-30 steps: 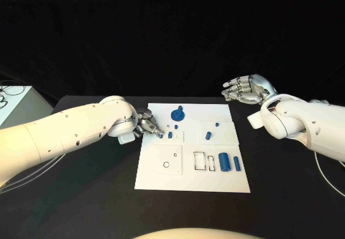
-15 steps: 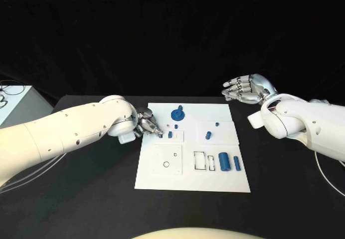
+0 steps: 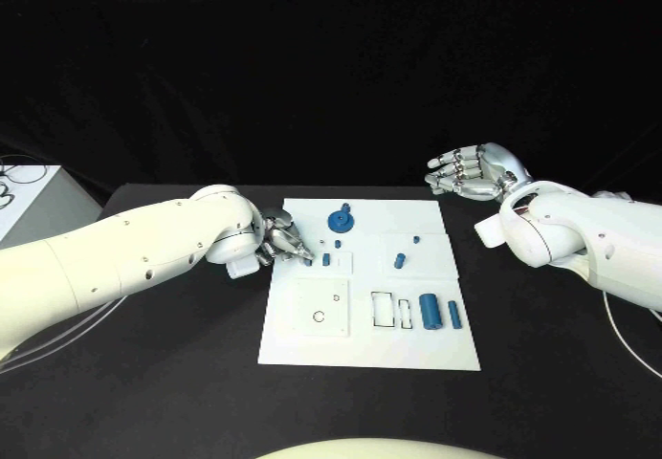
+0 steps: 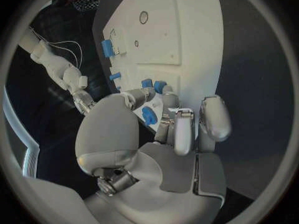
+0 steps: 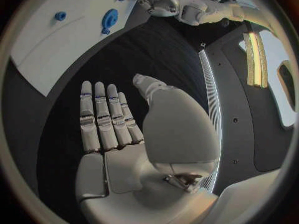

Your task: Assemble the parts on the task board

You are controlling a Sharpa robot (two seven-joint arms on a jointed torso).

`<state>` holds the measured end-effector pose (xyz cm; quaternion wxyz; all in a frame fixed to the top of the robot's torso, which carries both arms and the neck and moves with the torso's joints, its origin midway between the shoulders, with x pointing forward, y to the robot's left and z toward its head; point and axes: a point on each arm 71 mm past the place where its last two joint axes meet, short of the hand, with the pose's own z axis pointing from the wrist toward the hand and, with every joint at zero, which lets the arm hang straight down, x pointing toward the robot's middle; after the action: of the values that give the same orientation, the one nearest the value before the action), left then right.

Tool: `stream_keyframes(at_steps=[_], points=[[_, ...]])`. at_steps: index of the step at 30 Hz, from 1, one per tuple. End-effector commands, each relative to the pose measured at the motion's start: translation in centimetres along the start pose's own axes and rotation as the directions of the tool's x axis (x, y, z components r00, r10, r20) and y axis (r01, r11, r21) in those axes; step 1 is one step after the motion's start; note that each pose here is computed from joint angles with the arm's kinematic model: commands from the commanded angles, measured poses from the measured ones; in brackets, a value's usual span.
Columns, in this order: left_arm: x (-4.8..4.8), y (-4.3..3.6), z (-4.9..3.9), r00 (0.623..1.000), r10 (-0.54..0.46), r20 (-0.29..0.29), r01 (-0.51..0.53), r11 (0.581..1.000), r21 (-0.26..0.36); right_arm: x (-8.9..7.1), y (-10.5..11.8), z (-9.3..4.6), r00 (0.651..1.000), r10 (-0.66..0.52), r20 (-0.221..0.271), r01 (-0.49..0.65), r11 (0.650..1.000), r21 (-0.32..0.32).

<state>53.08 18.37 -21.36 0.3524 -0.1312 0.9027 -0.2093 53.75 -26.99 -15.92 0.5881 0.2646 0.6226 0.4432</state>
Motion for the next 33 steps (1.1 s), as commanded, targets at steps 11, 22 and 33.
stream_keyframes(at_steps=[11, 22, 33], points=[[0.61, 0.07, -0.15, 0.999, 0.007, -0.042, -0.007, 1.0, -0.001, 0.06, -0.04, -0.03, 1.0, 0.004, -0.008, -0.004, 1.0, -0.008], [0.67, 0.12, -0.29, 0.999, 0.02, -0.037, -0.02, 1.0, -0.006, 0.04, -0.09, -0.06, 1.0, 0.004, -0.008, -0.004, 1.0, -0.007], [0.6, 0.08, -0.28, 1.0, 0.021, -0.019, -0.021, 1.0, -0.012, 0.11, -0.17, -0.09, 1.0, 0.005, -0.011, -0.005, 1.0, -0.006]])
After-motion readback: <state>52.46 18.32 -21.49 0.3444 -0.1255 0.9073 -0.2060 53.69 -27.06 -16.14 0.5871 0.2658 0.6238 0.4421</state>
